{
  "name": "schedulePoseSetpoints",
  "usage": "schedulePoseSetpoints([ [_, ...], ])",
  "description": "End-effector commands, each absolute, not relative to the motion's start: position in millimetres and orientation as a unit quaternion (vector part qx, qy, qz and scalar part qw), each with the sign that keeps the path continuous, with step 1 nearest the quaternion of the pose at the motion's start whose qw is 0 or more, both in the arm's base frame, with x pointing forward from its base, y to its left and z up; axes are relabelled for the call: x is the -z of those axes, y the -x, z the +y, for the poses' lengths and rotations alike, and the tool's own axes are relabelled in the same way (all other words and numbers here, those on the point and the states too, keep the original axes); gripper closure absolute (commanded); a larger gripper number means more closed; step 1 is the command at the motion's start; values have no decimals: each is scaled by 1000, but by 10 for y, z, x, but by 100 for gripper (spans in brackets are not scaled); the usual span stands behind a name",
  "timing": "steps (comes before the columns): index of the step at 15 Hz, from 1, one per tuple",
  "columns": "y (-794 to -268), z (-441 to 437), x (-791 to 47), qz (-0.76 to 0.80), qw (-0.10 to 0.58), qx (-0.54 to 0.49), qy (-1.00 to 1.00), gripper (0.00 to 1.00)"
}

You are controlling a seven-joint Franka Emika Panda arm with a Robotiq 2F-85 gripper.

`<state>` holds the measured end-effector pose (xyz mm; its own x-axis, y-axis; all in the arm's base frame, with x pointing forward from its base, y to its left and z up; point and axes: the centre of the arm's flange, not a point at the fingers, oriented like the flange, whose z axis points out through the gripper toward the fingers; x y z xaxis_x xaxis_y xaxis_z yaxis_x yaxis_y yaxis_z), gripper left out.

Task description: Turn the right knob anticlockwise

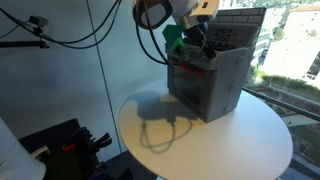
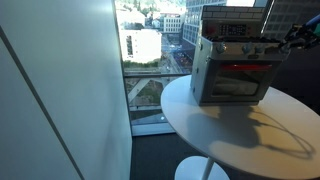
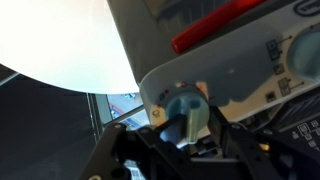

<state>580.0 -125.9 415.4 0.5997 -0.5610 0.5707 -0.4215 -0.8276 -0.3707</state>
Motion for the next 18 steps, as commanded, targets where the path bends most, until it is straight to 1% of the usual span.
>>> schedulePoseSetpoints([
  [1,-5660,-1244,-4308,250,66,361,896,90],
  [6,-5645,-1201,-4336,212,41,360,908,89],
  [7,-5638,-1194,-4349,209,42,359,909,44],
  [8,-5627,-1188,-4366,209,44,355,910,43],
  [9,-5605,-1206,-4396,209,45,352,911,38],
  [13,-5495,-1235,-4531,211,47,346,913,5],
  [14,-5462,-1228,-4559,211,50,340,915,1],
  [18,-5349,-1192,-4664,217,72,293,928,0],
])
